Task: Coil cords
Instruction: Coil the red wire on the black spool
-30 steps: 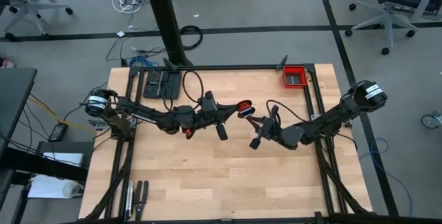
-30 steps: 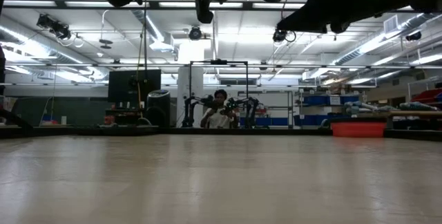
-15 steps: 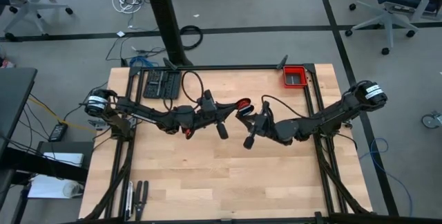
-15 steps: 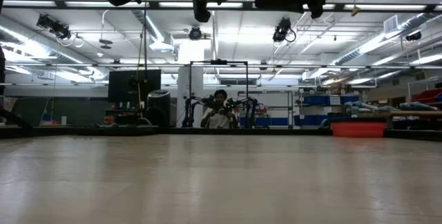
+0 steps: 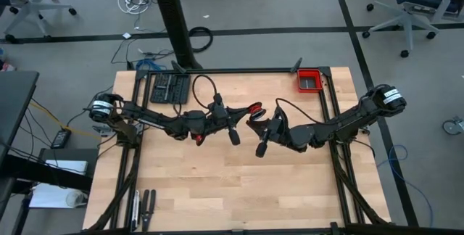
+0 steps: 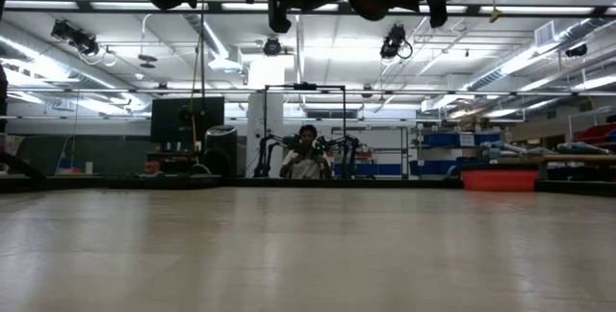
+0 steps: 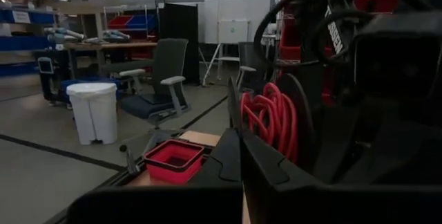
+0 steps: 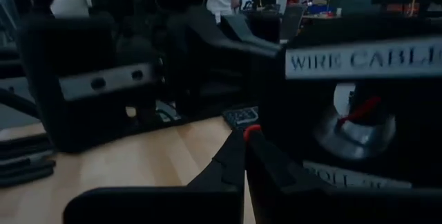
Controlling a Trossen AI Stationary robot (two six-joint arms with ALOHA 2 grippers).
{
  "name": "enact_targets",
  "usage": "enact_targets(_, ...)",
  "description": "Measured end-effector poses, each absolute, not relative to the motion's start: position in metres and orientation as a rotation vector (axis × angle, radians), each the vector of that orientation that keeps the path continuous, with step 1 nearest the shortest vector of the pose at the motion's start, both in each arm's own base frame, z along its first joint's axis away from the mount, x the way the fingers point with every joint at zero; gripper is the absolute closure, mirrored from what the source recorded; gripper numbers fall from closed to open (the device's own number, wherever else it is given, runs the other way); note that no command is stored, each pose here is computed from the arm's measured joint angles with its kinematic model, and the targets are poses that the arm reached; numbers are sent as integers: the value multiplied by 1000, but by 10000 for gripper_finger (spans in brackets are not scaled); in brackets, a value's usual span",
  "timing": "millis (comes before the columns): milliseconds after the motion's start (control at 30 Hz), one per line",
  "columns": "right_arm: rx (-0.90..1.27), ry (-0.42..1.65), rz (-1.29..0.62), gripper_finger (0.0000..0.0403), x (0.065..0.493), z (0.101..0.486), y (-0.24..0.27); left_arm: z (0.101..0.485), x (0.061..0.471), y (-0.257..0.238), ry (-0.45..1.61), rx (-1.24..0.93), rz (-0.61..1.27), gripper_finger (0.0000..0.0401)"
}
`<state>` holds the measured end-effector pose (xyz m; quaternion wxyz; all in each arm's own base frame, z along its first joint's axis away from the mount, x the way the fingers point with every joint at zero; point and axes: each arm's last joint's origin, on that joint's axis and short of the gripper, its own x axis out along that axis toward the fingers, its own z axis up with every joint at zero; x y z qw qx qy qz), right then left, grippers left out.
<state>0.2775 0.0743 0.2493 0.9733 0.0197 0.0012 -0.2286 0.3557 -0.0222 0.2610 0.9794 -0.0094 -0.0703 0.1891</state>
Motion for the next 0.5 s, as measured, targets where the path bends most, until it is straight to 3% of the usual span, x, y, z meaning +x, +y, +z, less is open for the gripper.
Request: enact_targets(500,-16,-10,-477,399,277,253,74,254,357,-22,-52,78,386,401)
